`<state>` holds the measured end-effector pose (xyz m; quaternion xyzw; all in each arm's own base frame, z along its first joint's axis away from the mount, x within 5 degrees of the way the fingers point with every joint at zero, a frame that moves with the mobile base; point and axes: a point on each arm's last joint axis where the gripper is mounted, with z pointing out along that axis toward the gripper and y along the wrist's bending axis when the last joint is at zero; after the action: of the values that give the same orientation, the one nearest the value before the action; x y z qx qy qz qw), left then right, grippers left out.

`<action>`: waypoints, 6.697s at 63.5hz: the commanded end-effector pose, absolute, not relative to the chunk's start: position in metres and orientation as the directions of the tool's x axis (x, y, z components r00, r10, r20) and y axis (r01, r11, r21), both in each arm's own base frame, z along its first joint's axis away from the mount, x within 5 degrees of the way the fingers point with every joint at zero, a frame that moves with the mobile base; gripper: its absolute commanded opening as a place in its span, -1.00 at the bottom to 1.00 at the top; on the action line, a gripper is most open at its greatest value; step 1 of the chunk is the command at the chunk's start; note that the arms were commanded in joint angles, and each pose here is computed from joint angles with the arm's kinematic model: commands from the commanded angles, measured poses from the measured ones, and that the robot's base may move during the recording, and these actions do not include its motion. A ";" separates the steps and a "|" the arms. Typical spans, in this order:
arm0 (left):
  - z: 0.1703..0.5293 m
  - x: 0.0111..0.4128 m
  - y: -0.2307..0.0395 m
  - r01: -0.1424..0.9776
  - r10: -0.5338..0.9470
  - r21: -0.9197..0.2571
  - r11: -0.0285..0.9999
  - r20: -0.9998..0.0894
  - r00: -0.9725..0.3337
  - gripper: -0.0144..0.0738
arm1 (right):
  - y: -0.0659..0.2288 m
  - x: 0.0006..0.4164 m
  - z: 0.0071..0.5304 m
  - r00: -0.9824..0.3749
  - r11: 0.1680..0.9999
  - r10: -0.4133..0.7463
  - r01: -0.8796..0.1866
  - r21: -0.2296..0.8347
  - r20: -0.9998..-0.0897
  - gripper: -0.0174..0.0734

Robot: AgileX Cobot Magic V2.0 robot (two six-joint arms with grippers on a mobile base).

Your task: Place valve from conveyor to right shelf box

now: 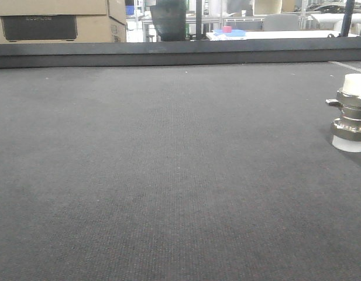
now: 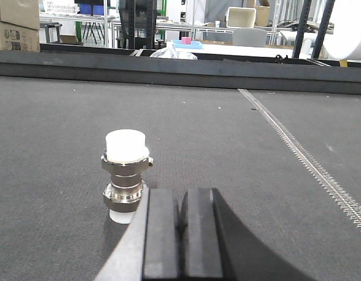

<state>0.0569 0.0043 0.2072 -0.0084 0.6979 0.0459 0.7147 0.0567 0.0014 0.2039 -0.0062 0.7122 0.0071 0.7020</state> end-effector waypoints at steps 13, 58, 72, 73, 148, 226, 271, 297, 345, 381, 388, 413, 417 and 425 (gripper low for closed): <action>0.210 0.056 0.004 -0.079 0.050 0.046 0.996 -0.998 0.049 -0.93 | 0.001 0.056 0.206 0.008 1.000 0.002 -0.020 0.002 -1.000 -0.96; 0.235 0.051 0.004 -0.091 0.071 0.044 0.995 -0.946 0.318 -0.93 | 0.000 0.055 0.219 0.155 1.000 0.003 -0.004 0.003 -0.988 -0.96; 0.292 0.034 0.003 -0.092 0.072 0.044 0.995 -0.940 0.333 -0.93 | 0.000 0.039 0.280 0.284 1.000 0.005 -0.011 0.002 -0.959 -0.96; 0.296 0.033 0.003 -0.092 0.072 0.044 0.995 -0.943 0.324 -0.93 | 0.001 0.037 0.286 0.291 1.000 0.005 -0.013 0.001 -0.957 -0.96; 0.405 0.141 0.003 -0.002 0.007 0.010 1.000 -0.833 -0.553 0.60 | 0.043 0.224 0.400 -0.685 0.969 -0.150 -0.244 0.030 -0.713 0.64; 0.388 0.159 0.003 0.001 0.005 0.006 1.000 -0.740 -0.672 0.60 | 0.058 0.353 0.245 -0.941 0.977 -0.195 -0.212 0.033 -0.278 0.64; 0.385 0.158 0.005 -0.006 0.009 0.018 1.000 -0.714 -0.700 0.60 | 0.057 0.343 0.265 -0.929 0.977 -0.189 -0.211 0.037 -0.317 -0.96; 0.361 0.238 0.027 -0.034 0.039 0.155 0.987 -0.443 -0.896 0.60 | 0.051 0.308 0.334 -0.837 0.976 -0.174 -0.217 0.022 -0.520 -0.96; 0.275 0.333 0.061 0.013 0.011 -0.005 1.000 -0.276 -0.961 0.60 | 0.051 0.307 0.339 -0.820 0.976 -0.171 -0.216 0.019 -0.547 -0.96; 0.246 0.344 0.065 0.020 0.019 0.001 1.000 -0.192 -0.981 0.57 | 0.051 0.308 0.339 -0.815 0.976 -0.169 -0.216 0.019 -0.555 -0.96; 0.246 0.345 0.065 0.021 0.022 0.008 1.000 -0.202 -0.979 0.43 | 0.051 0.308 0.339 -0.815 0.976 -0.169 -0.216 0.019 -0.555 -0.96; 0.246 0.346 0.066 0.018 0.020 0.011 1.000 -0.215 -0.976 -0.92 | 0.051 0.308 0.339 -0.815 0.976 -0.169 -0.216 0.019 -0.555 -0.96; 0.247 0.346 0.064 0.011 0.009 -0.007 1.000 -0.216 -0.976 -0.93 | 0.051 0.308 0.339 -0.815 0.976 -0.169 -0.216 0.019 -0.555 -0.96; 0.265 0.343 0.057 -0.008 -0.027 -0.078 0.997 -0.251 -0.968 -0.93 | 0.051 0.307 0.340 -0.817 0.976 -0.170 -0.216 0.019 -0.551 -0.96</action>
<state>0.3455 0.0613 0.2451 0.0066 0.9947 -0.0113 0.1017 0.3079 0.0532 0.3290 -0.1033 0.9608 0.0437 0.2537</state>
